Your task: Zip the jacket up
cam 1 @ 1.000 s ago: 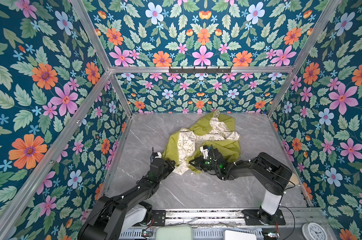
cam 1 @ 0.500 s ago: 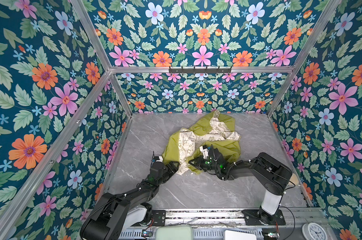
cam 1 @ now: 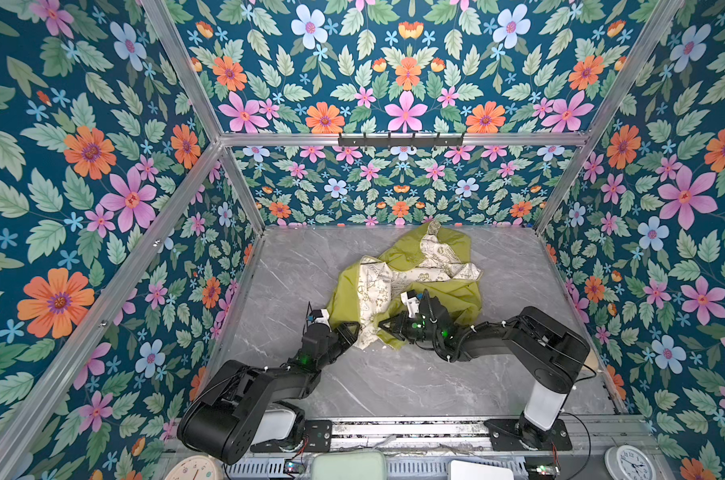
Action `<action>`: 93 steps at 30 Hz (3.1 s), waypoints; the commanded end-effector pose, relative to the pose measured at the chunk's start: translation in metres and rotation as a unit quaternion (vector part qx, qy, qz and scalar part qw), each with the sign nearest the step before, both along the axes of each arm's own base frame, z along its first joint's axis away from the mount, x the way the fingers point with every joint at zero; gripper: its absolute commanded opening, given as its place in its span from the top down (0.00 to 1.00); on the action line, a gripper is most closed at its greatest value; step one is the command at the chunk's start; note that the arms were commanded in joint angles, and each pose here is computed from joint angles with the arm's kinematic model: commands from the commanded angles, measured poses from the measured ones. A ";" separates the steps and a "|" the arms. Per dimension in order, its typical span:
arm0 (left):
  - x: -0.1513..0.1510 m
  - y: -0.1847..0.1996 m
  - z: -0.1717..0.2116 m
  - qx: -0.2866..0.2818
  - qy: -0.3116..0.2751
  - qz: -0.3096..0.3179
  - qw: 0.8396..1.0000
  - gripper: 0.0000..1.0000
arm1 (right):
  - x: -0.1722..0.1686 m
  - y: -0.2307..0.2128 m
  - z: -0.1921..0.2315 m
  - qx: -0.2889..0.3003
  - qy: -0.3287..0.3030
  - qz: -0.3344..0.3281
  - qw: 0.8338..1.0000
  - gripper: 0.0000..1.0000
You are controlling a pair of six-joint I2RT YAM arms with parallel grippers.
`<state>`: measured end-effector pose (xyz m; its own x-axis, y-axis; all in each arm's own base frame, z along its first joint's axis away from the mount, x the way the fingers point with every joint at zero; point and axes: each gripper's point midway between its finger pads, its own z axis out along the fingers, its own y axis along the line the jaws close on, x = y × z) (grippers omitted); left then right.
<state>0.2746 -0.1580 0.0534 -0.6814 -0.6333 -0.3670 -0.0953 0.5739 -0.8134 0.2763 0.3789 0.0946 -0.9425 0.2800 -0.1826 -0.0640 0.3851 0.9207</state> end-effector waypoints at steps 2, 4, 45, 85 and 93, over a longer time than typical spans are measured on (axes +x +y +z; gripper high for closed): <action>0.000 0.000 0.007 0.009 -0.007 -0.005 1.000 0.44 | 0.003 0.002 0.005 0.007 -0.008 -0.003 1.000 1.00; 0.000 0.005 0.008 0.021 -0.007 0.005 1.000 0.42 | 0.003 0.003 0.004 0.008 -0.007 -0.003 1.000 1.00; 0.006 -0.027 0.008 -0.087 -0.027 0.007 0.996 0.95 | 0.000 -0.002 0.002 0.018 -0.013 0.000 1.000 1.00; -0.040 -0.039 0.173 -0.248 -0.269 -0.172 0.915 1.00 | -0.026 -0.012 0.140 0.195 -0.156 0.044 0.967 1.00; -0.044 -0.039 0.175 -0.248 -0.274 -0.178 0.912 1.00 | -0.029 -0.009 0.141 0.194 -0.154 0.058 0.967 1.00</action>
<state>0.2359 -0.1972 0.2196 -0.6964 -0.5925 -0.4050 0.4705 0.0493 -0.8810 0.2533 0.3688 0.2182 -0.8959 0.2879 -0.3384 -0.3401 0.0458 0.9393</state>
